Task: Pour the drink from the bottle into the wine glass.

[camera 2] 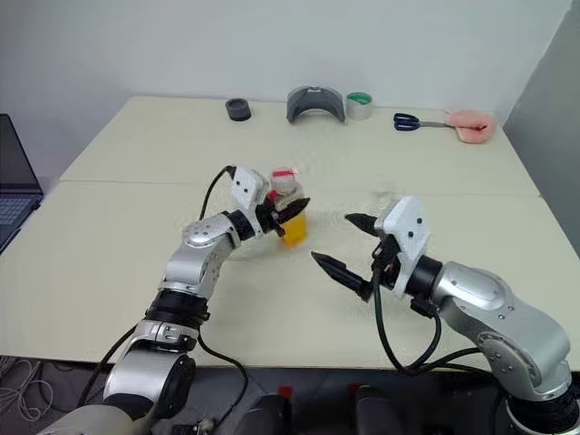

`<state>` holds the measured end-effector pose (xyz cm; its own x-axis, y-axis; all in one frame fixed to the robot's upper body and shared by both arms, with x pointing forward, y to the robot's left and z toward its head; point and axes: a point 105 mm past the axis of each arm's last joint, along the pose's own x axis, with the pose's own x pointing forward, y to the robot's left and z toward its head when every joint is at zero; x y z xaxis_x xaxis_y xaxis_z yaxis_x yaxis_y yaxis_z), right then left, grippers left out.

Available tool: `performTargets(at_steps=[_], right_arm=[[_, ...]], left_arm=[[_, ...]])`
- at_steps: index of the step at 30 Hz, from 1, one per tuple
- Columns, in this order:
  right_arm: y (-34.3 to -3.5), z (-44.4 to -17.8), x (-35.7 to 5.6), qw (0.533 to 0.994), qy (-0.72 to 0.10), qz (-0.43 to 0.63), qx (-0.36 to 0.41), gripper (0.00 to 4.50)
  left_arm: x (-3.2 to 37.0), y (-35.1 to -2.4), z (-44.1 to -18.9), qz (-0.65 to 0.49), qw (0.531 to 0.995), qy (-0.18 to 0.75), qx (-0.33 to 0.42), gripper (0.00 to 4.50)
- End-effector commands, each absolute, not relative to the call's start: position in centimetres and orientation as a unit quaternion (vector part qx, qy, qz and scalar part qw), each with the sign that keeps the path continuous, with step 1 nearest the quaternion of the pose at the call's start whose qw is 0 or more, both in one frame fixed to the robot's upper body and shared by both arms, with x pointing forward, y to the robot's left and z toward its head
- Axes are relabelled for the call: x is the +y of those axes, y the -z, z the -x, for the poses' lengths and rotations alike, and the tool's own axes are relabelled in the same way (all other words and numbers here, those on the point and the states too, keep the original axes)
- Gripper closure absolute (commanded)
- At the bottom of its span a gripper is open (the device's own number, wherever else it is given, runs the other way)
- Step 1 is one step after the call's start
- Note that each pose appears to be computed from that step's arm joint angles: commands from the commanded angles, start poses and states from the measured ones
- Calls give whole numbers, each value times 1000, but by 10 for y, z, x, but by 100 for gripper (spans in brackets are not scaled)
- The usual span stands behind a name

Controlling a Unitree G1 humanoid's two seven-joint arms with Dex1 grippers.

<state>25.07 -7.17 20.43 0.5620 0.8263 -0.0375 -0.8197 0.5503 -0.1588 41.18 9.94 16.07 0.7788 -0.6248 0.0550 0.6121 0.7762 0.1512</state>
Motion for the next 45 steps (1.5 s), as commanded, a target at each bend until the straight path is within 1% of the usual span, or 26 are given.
performTargets(at_steps=[1,8,10,11,16,17,26,43,45], right_arm=[[-210,-253,-66,874,-474,99,-43,0],[-213,-257,-59,865,-488,105,-52,0],[-214,-256,-58,864,-490,105,-53,0],[-215,-256,-58,863,-492,104,-53,0],[-216,-255,-57,862,-494,102,-53,0],[-216,-254,-57,862,-494,103,-53,0],[-215,-254,-57,861,-496,100,-49,0],[-216,-255,-57,861,-497,93,-48,0],[-216,-255,-57,861,-497,93,-47,0]], left_arm=[[111,-168,-419,-47,959,271,-67,274],[119,-159,-424,-58,971,227,-53,274],[120,-160,-424,-52,972,222,-54,202],[119,-161,-423,-52,972,221,-57,184],[115,-169,-419,-49,972,219,-68,25],[115,-171,-419,-48,973,215,-70,3],[117,-193,-417,-50,975,199,-90,3],[109,-203,-415,-50,971,213,-92,3],[109,-202,-415,-51,972,212,-90,42]])
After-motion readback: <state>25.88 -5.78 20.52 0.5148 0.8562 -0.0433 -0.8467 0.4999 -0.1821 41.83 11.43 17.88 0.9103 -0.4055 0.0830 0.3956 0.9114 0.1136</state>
